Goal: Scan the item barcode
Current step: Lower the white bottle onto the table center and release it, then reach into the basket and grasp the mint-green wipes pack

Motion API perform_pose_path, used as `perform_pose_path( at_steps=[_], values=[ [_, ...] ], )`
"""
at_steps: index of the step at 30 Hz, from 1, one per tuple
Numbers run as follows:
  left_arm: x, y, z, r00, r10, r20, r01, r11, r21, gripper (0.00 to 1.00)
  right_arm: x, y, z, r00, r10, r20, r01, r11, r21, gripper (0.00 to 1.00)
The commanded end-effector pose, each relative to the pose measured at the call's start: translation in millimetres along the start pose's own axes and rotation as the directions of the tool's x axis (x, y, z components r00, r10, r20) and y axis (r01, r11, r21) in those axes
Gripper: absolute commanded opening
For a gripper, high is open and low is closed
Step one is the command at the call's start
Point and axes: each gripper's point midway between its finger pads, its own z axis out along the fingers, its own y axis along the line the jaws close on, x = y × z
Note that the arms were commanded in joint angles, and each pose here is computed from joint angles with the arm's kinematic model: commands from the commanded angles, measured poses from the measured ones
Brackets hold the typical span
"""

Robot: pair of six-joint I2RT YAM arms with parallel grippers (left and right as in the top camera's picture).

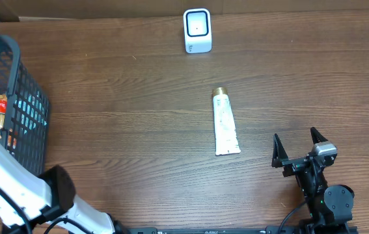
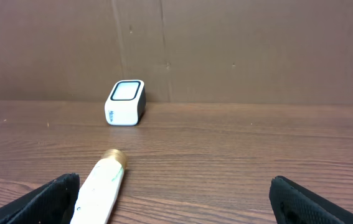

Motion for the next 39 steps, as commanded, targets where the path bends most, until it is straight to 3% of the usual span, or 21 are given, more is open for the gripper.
perform_pose_path(
  at_steps=[1,10,17,35,39],
  values=[
    [20,44,44,0.985,-0.038,-0.167,0.025,0.997,-0.080,0.99,2,0,0,1.000,0.003,0.005,-0.003,1.000,0.002,1.00],
    [40,132,122,0.942,-0.209,-0.263,0.165,0.970,-0.179,1.00,2,0,0,1.000,0.003,0.005,-0.003,1.000,0.002,1.00],
    [52,127,180,0.958,-0.050,-0.282,0.049,0.999,-0.008,1.00,2,0,0,1.000,0.003,0.005,-0.003,1.000,0.002,1.00],
    [162,145,291,0.934,0.040,-0.356,-0.031,0.999,0.032,0.94,2,0,0,1.000,0.003,0.005,-0.003,1.000,0.002,1.00],
    [183,136,313,0.918,0.077,-0.390,-0.041,0.994,0.098,0.93,2,0,0,1.000,0.003,0.005,-0.003,1.000,0.002,1.00]
  ],
)
